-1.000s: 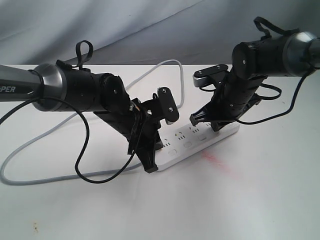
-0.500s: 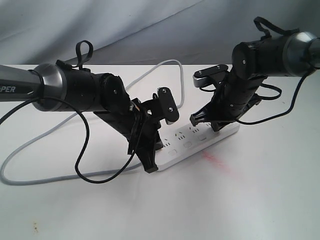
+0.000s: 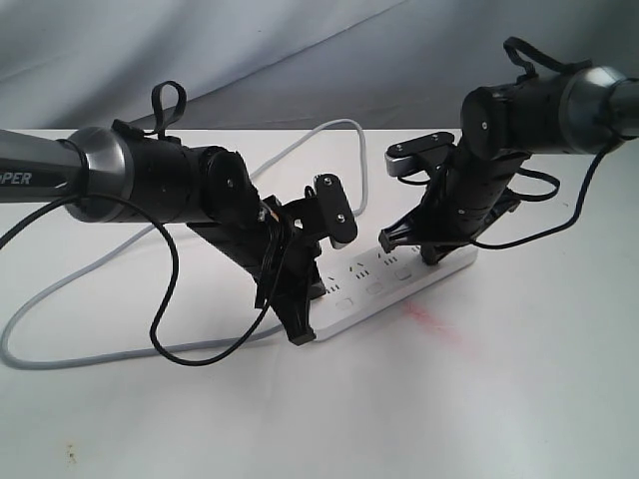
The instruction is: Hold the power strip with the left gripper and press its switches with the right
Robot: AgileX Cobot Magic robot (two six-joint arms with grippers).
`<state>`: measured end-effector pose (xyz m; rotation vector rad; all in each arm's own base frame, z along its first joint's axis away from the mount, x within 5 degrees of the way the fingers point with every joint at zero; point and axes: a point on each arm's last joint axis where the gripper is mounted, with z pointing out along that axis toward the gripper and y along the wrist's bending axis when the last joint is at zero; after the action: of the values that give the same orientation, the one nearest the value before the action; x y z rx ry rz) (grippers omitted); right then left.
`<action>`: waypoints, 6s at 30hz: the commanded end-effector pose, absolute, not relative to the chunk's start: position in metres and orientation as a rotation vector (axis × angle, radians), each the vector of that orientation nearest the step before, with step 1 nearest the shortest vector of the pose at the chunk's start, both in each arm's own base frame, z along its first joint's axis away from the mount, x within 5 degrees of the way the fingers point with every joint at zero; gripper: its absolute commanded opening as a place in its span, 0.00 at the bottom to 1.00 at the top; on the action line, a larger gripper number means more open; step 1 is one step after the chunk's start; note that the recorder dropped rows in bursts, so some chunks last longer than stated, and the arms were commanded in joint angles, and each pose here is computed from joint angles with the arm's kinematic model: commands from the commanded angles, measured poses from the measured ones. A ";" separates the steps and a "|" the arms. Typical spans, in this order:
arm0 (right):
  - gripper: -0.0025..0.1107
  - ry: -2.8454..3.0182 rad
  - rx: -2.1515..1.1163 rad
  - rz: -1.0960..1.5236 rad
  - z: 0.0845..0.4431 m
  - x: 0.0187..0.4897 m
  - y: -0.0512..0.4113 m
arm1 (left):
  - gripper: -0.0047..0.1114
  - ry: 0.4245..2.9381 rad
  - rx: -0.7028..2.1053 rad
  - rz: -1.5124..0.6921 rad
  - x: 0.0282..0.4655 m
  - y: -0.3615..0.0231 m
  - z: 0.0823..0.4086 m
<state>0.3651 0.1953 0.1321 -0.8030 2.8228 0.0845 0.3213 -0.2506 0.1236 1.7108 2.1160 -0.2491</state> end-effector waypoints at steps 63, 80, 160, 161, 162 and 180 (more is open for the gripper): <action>0.02 2.815 -0.918 0.125 0.142 0.353 0.225 | 0.04 2.182 1.795 -0.284 0.311 -0.249 0.105; 0.02 2.944 -0.922 0.088 0.115 0.345 0.220 | 0.04 2.180 1.793 -0.283 0.311 -0.249 0.105; 0.02 1.919 -0.289 0.187 0.355 0.120 0.048 | 0.04 1.751 0.334 -0.194 0.183 -0.055 0.342; 0.02 1.910 -0.280 0.182 0.351 0.116 0.045 | 0.04 1.743 0.313 -0.198 0.178 -0.053 0.338; 0.02 1.891 -0.271 0.176 0.348 0.110 0.040 | 0.04 1.731 0.286 -0.200 0.170 -0.050 0.332; 0.02 1.701 -0.034 0.378 0.205 0.067 0.012 | 0.04 1.725 -0.071 -0.222 0.101 -0.013 0.200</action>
<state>0.0694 0.0067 0.2262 0.0482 1.6975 0.3544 0.1066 -0.0172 0.2178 -0.0253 1.7106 -0.2281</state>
